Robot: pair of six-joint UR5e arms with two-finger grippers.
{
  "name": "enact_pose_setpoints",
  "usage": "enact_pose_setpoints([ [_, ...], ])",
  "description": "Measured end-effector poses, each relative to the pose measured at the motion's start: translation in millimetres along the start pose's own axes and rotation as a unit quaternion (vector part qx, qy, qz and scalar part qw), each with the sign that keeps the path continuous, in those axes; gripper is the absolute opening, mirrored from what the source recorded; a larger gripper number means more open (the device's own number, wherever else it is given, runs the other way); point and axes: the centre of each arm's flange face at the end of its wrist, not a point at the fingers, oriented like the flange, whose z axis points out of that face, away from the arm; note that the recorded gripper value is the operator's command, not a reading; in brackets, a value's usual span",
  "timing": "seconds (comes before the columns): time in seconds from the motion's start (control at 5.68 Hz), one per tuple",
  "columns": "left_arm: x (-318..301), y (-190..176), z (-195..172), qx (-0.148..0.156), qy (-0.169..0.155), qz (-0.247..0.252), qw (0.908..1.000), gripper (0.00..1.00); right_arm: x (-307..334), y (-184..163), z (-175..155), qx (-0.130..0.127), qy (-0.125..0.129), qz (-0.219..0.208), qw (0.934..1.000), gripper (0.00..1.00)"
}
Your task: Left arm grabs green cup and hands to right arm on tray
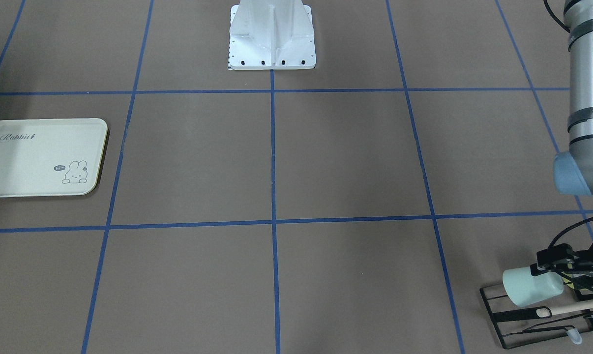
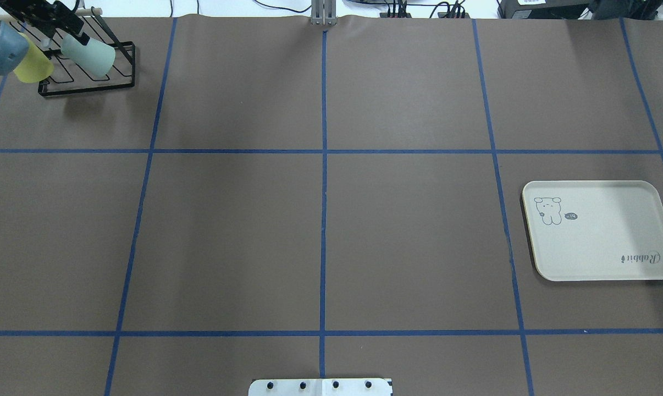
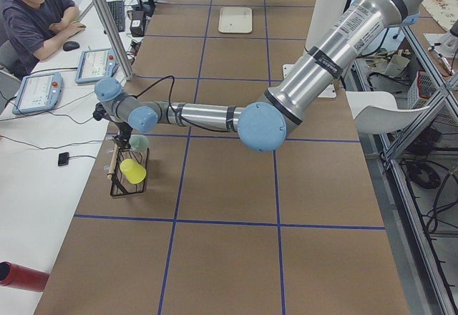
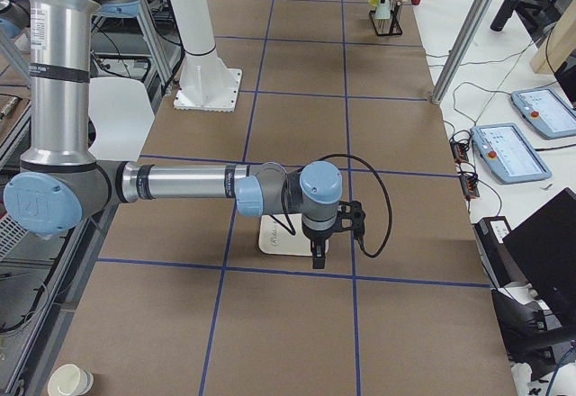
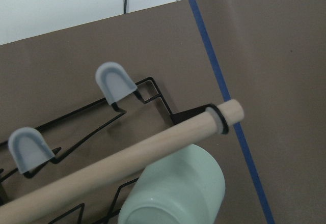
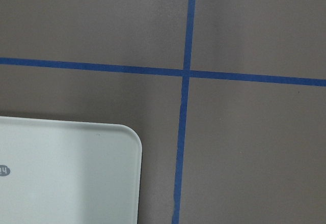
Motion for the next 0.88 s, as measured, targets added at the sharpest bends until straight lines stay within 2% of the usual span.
enact_pose_setpoints([
  [0.35, 1.9, -6.4, 6.4, -0.002, -0.014, 0.000, 0.9999, 0.91, -0.4, -0.1, -0.4, 0.001, 0.000, -0.001, 1.0000, 1.00],
  [0.88, 18.8, -2.1, 32.1, -0.018, -0.011, 0.012, 0.9997, 0.91, -0.8, -0.2, -0.1, 0.000, 0.000, -0.001, 1.0000, 1.00],
])
